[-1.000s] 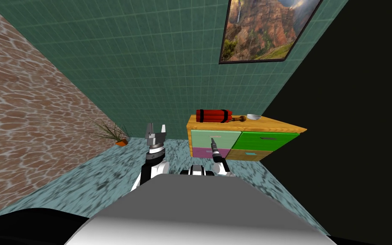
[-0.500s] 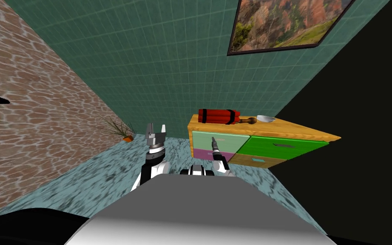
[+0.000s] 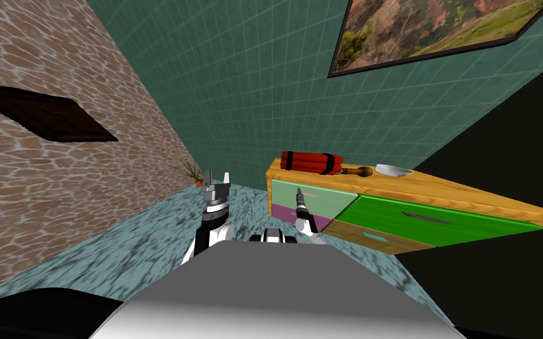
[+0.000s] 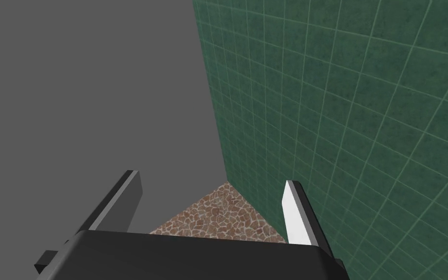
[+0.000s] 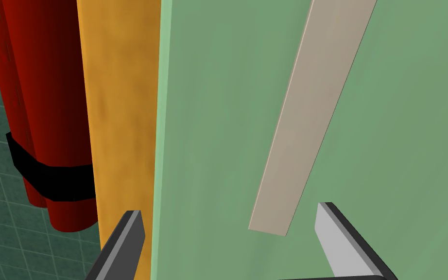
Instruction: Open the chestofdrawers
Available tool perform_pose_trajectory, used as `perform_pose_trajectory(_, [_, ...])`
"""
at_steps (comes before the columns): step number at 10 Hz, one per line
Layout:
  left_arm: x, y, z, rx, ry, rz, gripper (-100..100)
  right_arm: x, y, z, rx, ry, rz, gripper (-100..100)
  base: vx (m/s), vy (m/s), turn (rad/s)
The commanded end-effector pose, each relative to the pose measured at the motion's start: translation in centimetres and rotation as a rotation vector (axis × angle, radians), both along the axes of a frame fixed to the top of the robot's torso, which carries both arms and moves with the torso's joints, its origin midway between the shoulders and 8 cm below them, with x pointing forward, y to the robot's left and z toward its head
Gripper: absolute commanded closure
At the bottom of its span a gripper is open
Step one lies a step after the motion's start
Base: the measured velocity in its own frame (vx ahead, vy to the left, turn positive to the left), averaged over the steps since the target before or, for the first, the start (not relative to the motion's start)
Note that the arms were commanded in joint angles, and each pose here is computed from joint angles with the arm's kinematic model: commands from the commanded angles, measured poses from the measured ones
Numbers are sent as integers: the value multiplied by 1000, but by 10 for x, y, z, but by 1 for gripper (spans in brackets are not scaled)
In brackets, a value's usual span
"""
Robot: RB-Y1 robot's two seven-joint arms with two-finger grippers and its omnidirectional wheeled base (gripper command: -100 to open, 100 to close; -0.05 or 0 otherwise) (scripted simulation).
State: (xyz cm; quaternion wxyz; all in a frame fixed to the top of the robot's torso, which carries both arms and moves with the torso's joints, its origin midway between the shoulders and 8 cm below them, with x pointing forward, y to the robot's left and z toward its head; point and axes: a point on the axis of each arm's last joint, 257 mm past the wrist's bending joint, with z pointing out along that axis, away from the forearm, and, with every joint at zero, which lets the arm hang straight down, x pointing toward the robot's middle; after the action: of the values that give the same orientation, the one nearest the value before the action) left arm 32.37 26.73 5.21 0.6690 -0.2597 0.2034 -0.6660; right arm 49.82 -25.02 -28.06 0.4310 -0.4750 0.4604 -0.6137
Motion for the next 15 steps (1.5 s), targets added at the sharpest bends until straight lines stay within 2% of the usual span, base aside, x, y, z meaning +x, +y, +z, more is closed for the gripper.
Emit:
perform_pose_trajectory(1, [0,0,0,0,0,0,0,4,-25,3,1,-9,-76,-100,-64,-65,266])
perform_pose_trajectory(3, [0,0,0,0,0,0,0,3,-37,4,3,-8,-127,-100,-37,-41,128])
perform_pose_trajectory(4, [0,0,0,0,0,0,0,2,-52,6,3,-13,-156,-100,-63,-59,413])
perform_pose_trajectory(5, [0,0,0,0,0,0,0,2,-55,7,4,-15,-163,-100,-33,-33,71])
perform_pose_trajectory(6, [0,0,0,0,0,0,0,0,-61,4,5,-7,-200,-100,-61,-46,320])
perform_pose_trajectory(7, [0,0,0,0,0,0,0,-2,-75,6,6,-12,-229,-100,-66,-53,324])
perform_pose_trajectory(8, [0,0,0,0,0,0,0,-2,-78,7,6,-13,-234,-100,-31,-28,16])
perform_pose_trajectory(10, [0,0,0,0,0,0,0,-8,-97,4,8,-5,-298,-100,-76,-46,325])
perform_pose_trajectory(11, [0,0,0,0,0,0,0,-12,-97,-2,10,11,-325,-100,-78,-63,400])
perform_pose_trajectory(13, [0,0,0,0,0,0,0,-17,-122,0,11,7,-375,-100,-56,-40,163])
perform_pose_trajectory(14, [0,0,0,0,0,0,0,-23,-125,-7,12,25,-408,-100,-69,-25,400])
perform_pose_trajectory(15, [0,0,0,0,0,0,0,-27,-138,-7,13,24,-435,-100,-69,-33,292])
